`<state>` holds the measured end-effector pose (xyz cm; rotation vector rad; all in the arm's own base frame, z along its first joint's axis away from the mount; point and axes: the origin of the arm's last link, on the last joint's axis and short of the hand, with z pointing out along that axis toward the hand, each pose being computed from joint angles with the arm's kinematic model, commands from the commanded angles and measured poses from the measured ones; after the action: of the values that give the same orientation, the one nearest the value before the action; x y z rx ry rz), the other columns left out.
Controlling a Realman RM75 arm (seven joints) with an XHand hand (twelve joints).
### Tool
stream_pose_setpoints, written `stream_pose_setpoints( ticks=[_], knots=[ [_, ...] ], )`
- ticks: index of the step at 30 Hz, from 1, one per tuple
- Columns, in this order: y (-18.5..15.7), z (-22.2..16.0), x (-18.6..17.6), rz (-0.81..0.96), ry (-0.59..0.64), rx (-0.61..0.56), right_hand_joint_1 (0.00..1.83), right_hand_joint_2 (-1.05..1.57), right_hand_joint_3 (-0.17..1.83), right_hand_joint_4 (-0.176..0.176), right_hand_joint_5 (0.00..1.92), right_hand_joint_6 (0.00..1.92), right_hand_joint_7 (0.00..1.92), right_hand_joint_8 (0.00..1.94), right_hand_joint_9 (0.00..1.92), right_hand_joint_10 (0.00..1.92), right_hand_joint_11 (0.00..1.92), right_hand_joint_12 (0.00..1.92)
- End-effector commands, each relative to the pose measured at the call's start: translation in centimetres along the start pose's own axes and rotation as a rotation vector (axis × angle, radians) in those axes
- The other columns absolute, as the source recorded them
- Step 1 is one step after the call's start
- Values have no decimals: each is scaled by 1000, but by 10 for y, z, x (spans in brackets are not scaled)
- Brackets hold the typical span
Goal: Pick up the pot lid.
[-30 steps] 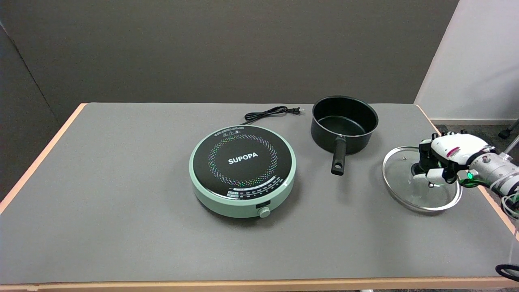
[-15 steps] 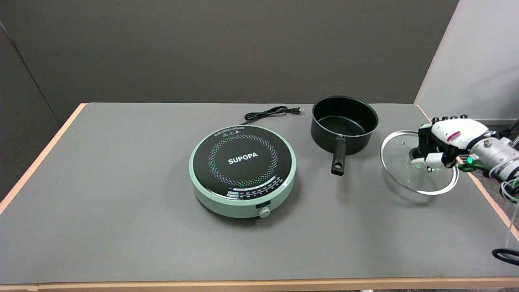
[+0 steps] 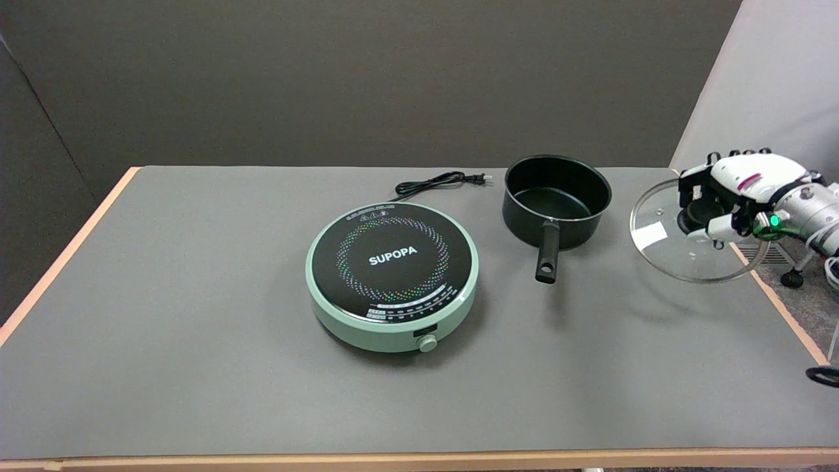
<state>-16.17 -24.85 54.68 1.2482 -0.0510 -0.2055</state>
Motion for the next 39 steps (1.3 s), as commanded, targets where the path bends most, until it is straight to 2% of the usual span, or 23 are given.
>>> stream_pose_setpoints(
  ticks=[1, 9, 18, 29, 39],
  knots=[
    [17, 27, 40, 28, 26, 10, 1362, 935, 384, 176, 694, 1110, 943, 1146, 882, 1265, 700, 1770],
    [9, 46, 48, 91, 41, 62, 1362, 936, 383, 176, 694, 1113, 943, 1146, 886, 1279, 701, 1767],
    [-14, 71, 51, 98, 35, 146, 1362, 934, 385, 176, 695, 1118, 944, 1144, 885, 1285, 706, 1761],
    [-4, 71, 62, 327, 77, 169, 1361, 942, 374, 176, 698, 1105, 939, 1149, 877, 1285, 678, 1829],
    [-4, 70, 77, 352, 117, 177, 1360, 944, 374, 176, 700, 1088, 936, 1155, 878, 1301, 676, 1829]
  ],
)
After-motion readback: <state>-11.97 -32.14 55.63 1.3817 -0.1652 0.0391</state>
